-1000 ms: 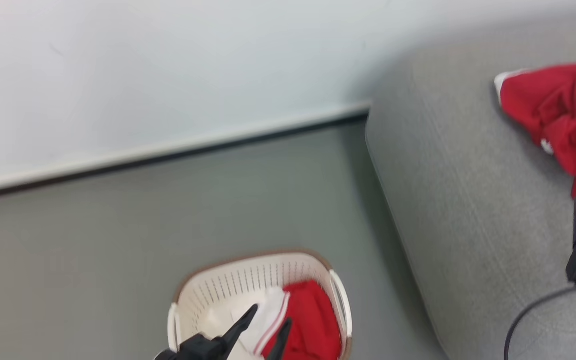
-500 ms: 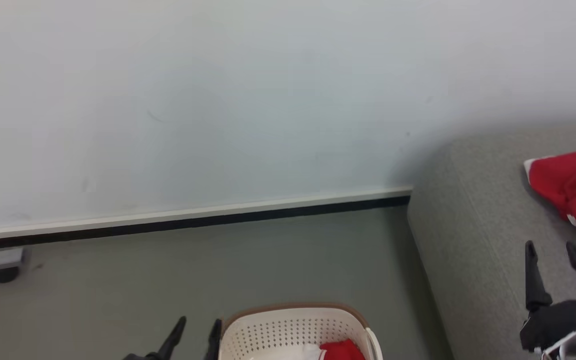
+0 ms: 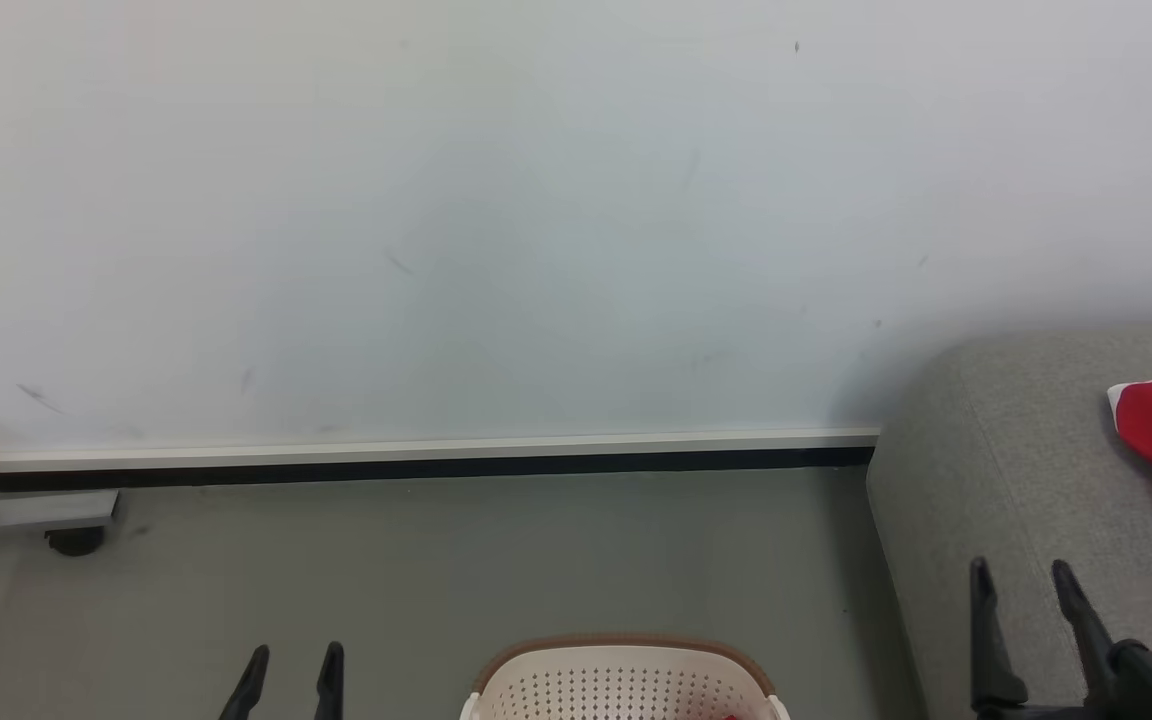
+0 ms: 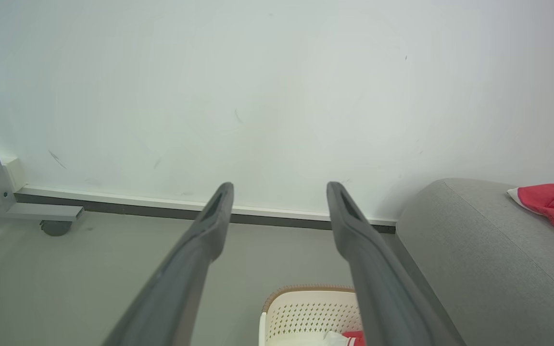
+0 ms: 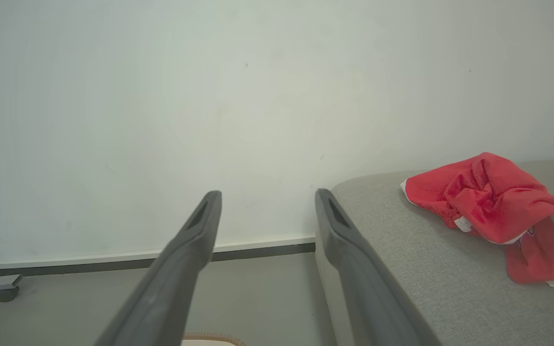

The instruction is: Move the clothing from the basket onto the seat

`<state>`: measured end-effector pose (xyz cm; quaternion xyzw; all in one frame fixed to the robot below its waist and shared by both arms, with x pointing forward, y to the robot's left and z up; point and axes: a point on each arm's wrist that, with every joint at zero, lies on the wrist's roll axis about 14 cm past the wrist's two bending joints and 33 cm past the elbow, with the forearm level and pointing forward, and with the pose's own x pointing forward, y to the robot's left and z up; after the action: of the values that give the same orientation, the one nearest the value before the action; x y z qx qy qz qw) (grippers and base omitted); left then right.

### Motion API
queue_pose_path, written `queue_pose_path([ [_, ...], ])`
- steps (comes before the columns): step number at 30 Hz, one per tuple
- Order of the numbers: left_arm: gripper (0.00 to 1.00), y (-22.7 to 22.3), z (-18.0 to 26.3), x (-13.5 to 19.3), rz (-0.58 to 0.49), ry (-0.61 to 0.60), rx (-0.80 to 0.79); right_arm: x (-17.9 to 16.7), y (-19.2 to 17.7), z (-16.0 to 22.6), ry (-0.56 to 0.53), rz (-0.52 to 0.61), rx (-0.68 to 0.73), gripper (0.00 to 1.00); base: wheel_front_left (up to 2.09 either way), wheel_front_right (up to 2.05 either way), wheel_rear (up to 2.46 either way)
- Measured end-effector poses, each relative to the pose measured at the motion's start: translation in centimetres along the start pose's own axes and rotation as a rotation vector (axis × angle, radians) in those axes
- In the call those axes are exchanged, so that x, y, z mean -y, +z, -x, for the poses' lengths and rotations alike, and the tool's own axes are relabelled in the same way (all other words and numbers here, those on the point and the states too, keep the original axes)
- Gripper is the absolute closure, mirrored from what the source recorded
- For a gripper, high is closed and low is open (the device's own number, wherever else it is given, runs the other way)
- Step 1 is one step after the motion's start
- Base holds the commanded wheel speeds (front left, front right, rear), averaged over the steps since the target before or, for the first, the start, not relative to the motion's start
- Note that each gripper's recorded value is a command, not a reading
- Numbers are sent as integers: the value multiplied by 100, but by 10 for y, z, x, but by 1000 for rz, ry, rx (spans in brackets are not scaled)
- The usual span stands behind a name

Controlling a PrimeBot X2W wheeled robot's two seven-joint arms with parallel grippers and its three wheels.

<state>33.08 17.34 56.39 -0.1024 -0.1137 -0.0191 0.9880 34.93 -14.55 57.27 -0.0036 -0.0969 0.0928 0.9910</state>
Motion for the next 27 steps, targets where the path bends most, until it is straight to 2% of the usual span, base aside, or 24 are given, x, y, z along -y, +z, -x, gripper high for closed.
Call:
queue_pose_path([
  [13, 0, -18, 6, -12, -47, 23, -40, -13, -34, 20, 17, -36, -114, 0, 0, 0, 0],
  [27, 0, -25, 4, -12, -37, 21, -53, -15, -34, 19, 19, -63, -114, 0, 0, 0, 0],
])
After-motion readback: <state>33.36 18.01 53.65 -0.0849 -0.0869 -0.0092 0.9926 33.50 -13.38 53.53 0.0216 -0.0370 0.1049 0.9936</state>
